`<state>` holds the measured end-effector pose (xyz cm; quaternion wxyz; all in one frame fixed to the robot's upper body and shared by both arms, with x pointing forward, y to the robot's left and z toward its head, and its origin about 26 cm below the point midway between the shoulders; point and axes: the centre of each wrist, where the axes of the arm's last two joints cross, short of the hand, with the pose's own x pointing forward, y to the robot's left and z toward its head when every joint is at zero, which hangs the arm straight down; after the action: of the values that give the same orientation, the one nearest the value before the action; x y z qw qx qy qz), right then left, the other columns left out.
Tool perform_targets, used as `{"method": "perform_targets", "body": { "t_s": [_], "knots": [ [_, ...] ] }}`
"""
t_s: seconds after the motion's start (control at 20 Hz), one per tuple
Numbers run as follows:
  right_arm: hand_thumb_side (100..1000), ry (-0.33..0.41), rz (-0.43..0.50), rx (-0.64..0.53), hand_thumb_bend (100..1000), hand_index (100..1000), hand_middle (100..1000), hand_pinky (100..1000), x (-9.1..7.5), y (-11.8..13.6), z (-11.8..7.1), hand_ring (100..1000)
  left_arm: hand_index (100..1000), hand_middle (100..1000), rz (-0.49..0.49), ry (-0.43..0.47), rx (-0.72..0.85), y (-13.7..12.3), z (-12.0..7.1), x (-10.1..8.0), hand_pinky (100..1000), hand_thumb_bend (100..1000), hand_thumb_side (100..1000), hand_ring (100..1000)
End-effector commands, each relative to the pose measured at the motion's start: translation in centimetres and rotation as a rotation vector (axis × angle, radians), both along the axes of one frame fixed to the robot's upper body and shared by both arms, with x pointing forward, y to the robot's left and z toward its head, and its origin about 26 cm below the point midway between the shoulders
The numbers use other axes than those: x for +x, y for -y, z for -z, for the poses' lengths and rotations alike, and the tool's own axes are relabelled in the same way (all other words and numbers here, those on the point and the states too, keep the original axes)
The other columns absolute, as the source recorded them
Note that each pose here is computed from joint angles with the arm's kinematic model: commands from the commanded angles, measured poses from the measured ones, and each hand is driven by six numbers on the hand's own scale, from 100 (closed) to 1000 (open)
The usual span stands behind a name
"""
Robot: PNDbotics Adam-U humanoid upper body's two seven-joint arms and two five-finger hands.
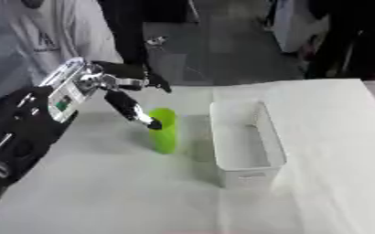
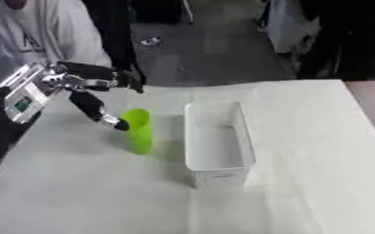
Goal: Pick up objects on the table and place them in the box.
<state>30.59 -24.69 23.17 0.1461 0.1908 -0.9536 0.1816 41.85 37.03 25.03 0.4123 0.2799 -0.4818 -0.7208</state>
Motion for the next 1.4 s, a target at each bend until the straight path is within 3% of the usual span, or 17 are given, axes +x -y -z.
{"method": "perform_targets", "body": {
  "t_s": [0.05, 0.3, 0.35, 0.45, 0.85, 1.4],
  "knots": [
    [614, 0.015, 0.002, -0.009, 168, 672, 539, 299, -0.2, 0.0, -0.5, 452, 1000, 1000, -0.011, -0.014, 0.032, -0.3, -1.6, 0.1, 860, 761, 568, 939],
    [615, 0.012, 0.0, -0.015, 167, 672, 539, 299, -0.1, 0.0, -0.5, 452, 1000, 1000, -0.042, -0.08, 0.069, -0.1, -1.9, 0.6, 743, 808, 519, 827],
    [615, 0.012, -0.001, -0.015, 167, 672, 539, 299, -0.1, 0.0, -0.5, 452, 1000, 983, -0.047, -0.086, 0.068, -0.1, -2.0, 0.7, 621, 814, 509, 734],
    [615, 0.011, -0.001, -0.016, 166, 672, 539, 299, -0.1, -0.1, -0.5, 453, 1000, 964, -0.057, -0.099, 0.063, -0.2, -1.9, 0.9, 562, 826, 507, 679],
    [616, 0.012, -0.006, -0.019, 166, 672, 539, 300, -0.1, -0.1, -0.6, 453, 1000, 941, -0.093, -0.152, 0.067, -0.3, -1.6, 1.5, 560, 904, 527, 616],
    [617, 0.017, -0.011, -0.023, 167, 671, 539, 301, -0.1, -0.2, -0.9, 453, 1000, 958, -0.134, -0.193, 0.125, -0.3, -0.1, 2.6, 527, 925, 530, 535]
  ]
}}
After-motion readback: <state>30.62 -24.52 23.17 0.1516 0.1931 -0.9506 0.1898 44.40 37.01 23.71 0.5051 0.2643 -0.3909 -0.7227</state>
